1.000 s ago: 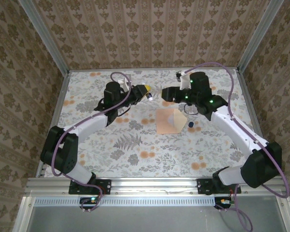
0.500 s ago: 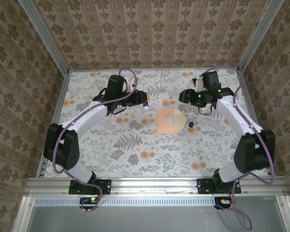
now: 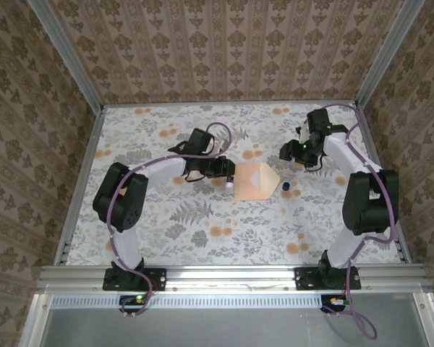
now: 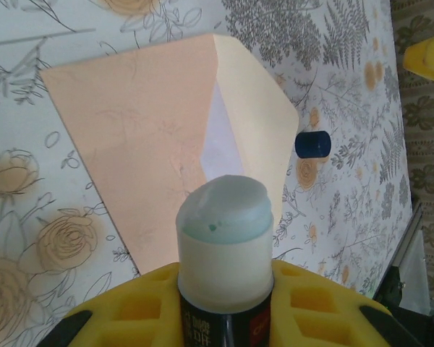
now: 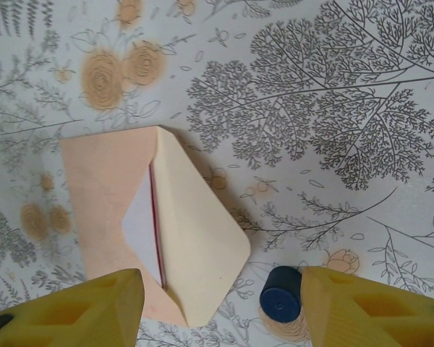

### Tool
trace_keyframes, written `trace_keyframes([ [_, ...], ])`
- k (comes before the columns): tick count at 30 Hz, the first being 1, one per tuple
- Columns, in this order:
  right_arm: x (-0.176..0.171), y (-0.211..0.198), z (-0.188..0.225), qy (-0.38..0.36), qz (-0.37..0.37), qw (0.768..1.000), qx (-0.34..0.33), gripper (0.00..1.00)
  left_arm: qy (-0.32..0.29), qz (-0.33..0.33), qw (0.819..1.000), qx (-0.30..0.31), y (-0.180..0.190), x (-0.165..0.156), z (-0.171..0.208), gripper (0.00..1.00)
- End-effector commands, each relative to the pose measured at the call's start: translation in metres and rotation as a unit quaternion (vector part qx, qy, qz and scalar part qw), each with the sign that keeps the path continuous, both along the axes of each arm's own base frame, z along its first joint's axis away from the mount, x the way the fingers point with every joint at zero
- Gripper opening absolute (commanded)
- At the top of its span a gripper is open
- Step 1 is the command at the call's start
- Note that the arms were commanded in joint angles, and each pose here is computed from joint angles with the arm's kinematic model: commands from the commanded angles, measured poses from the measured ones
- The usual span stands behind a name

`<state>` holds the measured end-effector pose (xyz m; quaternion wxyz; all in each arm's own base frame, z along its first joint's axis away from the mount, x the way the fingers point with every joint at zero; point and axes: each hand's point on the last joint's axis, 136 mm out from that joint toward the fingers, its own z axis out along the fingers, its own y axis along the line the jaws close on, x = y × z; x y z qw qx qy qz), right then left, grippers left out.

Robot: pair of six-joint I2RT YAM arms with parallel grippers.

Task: Place the letter into the envelope and seal it

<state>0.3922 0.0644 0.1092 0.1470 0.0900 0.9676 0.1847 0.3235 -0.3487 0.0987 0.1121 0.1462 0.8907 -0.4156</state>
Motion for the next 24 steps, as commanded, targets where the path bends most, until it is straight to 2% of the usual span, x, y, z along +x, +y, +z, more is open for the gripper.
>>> trace_keyframes([
  [1, -0.003, 0.008, -0.009, 0.013, 0.016, 0.999, 0.031, 0.60, -0.013, -0.015, 0.999, -0.030, -0.014, 0.006, 0.010, 0.03],
  [10, -0.001, 0.004, -0.031, 0.034, 0.008, 0.998, 0.047, 0.54, 0.001, -0.012, 0.999, -0.029, -0.019, 0.008, -0.009, 0.03],
  [21, -0.009, -0.005, -0.057, 0.056, 0.002, 0.998, 0.021, 0.17, 0.013, -0.002, 0.999, -0.033, -0.024, 0.007, -0.028, 0.02],
  [24, -0.010, -0.006, -0.064, 0.059, 0.002, 0.998, 0.017, 0.11, 0.016, -0.002, 0.999, -0.031, -0.024, 0.005, -0.032, 0.02],
])
